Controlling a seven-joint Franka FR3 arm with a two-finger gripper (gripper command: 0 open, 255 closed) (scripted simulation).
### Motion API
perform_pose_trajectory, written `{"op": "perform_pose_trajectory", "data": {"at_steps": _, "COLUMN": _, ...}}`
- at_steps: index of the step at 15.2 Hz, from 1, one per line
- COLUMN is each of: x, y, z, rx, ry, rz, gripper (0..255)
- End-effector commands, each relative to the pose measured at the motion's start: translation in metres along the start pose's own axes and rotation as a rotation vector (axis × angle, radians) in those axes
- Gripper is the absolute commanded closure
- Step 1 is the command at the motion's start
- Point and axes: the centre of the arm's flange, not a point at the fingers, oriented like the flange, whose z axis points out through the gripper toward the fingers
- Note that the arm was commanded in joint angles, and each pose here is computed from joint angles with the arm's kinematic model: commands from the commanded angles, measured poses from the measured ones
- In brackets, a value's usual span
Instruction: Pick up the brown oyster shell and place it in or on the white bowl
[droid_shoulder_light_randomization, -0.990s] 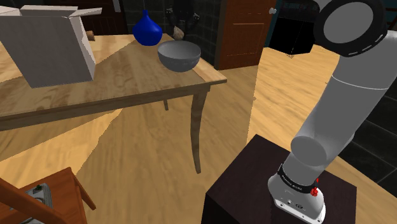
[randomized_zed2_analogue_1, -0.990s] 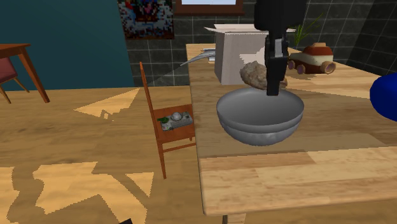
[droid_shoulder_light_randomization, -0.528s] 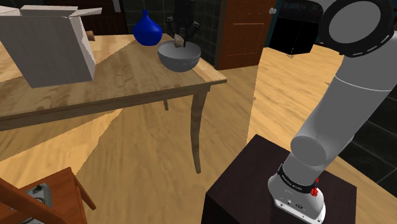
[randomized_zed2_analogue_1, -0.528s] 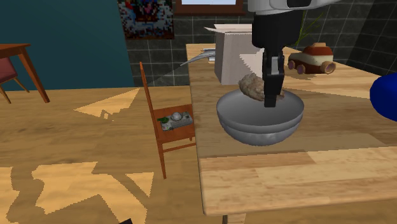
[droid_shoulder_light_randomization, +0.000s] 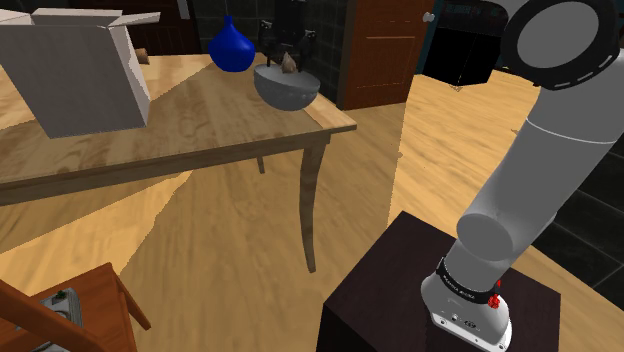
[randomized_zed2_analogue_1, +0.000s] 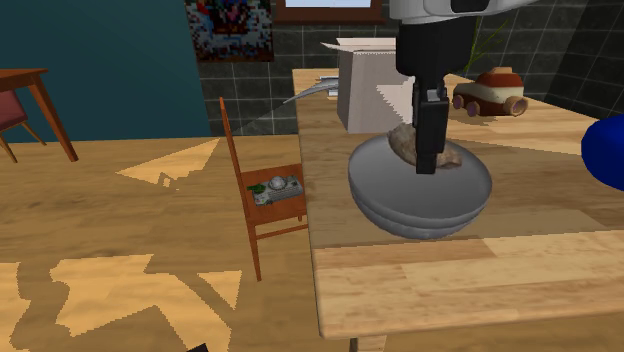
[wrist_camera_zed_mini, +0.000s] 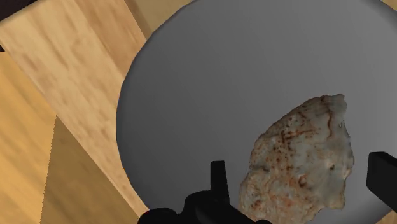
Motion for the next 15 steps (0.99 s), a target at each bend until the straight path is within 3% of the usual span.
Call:
{"op": "perform_pose_trajectory", "data": {"at_steps": 1, "x": 0.000, "y": 0.000, "z": 0.000, "rx": 0.000, "ry": 0.000, "rz": 0.000, "gripper": 0}}
{"op": "perform_pose_trajectory", "data": {"at_steps": 3, "x": 0.000, "y": 0.000, "z": 0.000, "rx": 0.000, "ry": 0.000, "rz": 0.000, "gripper": 0}}
{"op": "perform_pose_trajectory", "data": {"at_steps": 7, "x": 0.000, "y": 0.000, "z": -0.050, "rx": 0.000, "ry": 0.000, "rz": 0.000, "gripper": 0}}
{"op": "perform_pose_trajectory", "data": {"at_steps": 15, "x": 0.000, "y": 0.000, "z": -0.050, "rx": 0.000, "ry": 0.000, "rz": 0.000, "gripper": 0}}
